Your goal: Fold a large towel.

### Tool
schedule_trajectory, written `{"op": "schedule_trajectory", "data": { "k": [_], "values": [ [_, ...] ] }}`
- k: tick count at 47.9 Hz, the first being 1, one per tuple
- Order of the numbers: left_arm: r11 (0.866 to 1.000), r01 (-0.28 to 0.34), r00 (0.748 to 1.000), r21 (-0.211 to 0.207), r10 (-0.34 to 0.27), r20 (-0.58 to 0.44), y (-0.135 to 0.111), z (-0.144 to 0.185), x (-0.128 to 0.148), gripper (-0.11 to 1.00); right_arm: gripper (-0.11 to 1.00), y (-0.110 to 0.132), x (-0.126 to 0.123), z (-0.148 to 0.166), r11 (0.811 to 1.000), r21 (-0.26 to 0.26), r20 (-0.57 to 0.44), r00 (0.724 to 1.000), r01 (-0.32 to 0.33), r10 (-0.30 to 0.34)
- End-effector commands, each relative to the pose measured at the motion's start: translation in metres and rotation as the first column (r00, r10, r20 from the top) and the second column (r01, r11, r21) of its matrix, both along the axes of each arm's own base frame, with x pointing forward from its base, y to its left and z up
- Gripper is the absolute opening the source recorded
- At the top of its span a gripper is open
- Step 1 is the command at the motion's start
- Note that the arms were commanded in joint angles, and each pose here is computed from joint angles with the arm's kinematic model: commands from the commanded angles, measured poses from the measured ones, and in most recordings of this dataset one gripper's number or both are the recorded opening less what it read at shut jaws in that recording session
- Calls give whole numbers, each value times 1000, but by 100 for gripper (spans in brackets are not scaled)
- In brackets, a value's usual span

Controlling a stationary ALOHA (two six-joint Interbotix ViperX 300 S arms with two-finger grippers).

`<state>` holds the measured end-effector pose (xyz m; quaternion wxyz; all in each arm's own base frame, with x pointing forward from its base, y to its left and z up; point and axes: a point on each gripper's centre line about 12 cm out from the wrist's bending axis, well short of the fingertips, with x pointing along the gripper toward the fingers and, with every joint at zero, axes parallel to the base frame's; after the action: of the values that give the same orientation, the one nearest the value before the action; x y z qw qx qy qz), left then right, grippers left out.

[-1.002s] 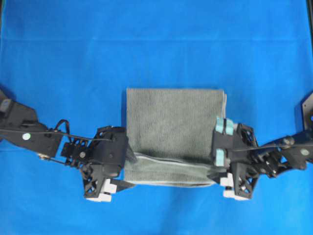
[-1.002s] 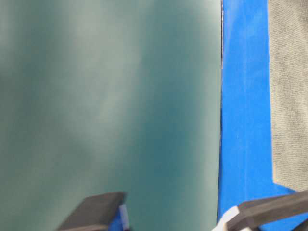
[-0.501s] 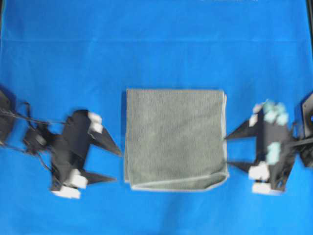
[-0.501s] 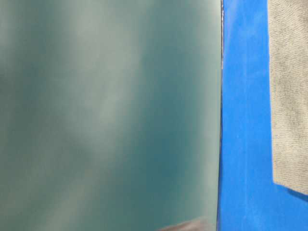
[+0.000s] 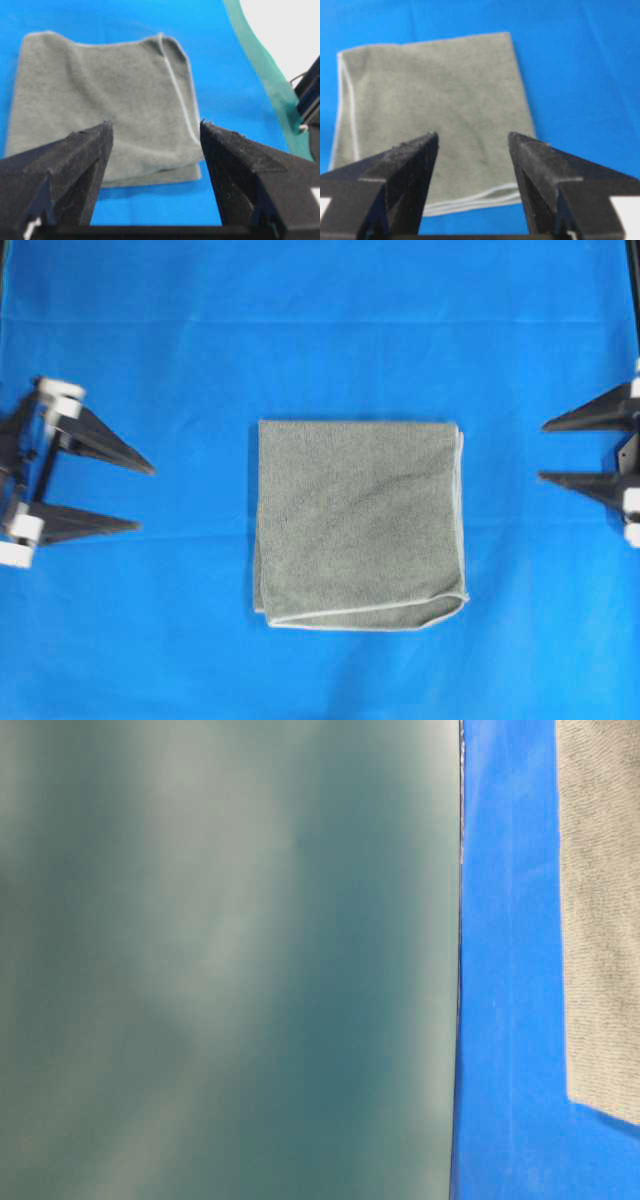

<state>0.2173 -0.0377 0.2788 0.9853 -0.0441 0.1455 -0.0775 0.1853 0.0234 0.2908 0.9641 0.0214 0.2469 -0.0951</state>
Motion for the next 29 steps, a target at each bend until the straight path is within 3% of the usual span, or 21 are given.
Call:
{"op": "schedule_trajectory", "data": {
  "k": [1, 6, 13, 22, 29],
  "values": [
    [1000, -28, 998, -6, 29, 50, 9, 3, -15, 67, 61, -7, -9, 1, 1000, -6, 49, 999, 5, -5],
    [998, -66, 994, -12, 67, 85, 18, -5, -34, 67, 61, -16, -20, -11, 999, -6, 88, 995, 35, -35],
    [991, -130, 984, -18, 132, 116, 31, -24, -56, 67, 61, -29, -33, -31, 994, 33, 132, 985, 106, -109],
    [980, -196, 970, -35, 199, 141, 41, -49, -76, 65, 61, -35, -37, -58, 982, 66, 93, 979, 175, -181],
    [978, -207, 967, -37, 210, 142, 43, -54, -78, 65, 61, -34, -35, -68, 979, 67, 62, 978, 194, -199]
  ]
}}
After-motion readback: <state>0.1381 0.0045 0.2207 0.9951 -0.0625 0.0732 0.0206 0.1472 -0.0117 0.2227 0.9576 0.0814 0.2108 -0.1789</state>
